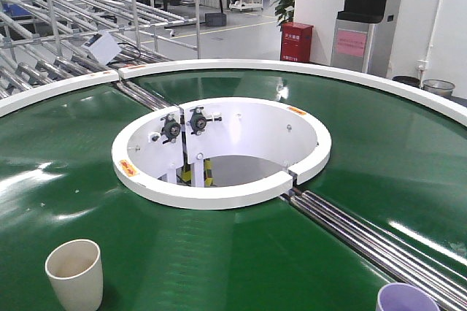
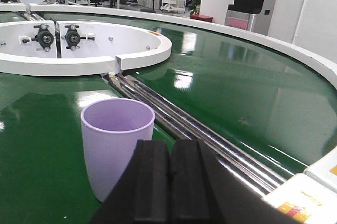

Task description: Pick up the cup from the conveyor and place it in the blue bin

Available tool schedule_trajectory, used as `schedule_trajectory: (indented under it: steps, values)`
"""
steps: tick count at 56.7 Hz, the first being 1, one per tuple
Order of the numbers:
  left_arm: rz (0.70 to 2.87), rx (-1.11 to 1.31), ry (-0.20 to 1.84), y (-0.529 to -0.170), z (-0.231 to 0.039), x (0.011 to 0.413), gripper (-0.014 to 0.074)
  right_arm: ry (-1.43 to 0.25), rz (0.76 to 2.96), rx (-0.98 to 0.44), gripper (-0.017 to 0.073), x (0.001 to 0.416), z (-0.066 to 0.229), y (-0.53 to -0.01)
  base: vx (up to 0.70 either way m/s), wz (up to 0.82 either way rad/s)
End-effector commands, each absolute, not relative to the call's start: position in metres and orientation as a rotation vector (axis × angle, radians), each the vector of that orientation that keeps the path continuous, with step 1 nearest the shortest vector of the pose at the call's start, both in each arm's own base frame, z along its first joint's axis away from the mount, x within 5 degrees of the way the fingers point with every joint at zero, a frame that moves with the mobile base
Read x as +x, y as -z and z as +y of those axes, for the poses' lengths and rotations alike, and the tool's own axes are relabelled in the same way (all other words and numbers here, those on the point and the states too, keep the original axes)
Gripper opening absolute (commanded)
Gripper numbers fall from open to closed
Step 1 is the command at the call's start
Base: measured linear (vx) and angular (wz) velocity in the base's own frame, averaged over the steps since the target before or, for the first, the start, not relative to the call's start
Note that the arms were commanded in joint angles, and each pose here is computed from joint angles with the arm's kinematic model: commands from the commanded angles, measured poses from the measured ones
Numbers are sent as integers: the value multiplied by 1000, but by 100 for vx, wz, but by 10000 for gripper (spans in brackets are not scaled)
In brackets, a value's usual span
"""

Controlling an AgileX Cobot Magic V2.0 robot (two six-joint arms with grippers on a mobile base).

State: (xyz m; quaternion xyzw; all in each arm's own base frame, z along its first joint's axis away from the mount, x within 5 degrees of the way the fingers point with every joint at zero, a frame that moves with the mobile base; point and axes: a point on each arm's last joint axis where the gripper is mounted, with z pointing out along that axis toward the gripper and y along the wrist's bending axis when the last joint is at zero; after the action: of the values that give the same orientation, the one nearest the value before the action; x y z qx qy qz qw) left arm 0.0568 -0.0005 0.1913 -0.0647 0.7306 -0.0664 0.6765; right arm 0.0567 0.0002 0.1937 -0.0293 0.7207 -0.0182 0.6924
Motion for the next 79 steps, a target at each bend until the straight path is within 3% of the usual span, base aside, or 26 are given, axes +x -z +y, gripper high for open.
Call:
schedule_trajectory:
  steps: [1,49,79]
  values:
    - [1548,-141,159,-198,-1,56,-6,50,1531,-79,-9,57,1,-196,0,0]
    - [1548,-141,159,-198,-1,56,-6,61,1526,-90,-9,57,1,-196,0,0]
    - [1418,-127,167,-210,-1,55,-6,10,1293,-80,-9,53,4,-217,0,0]
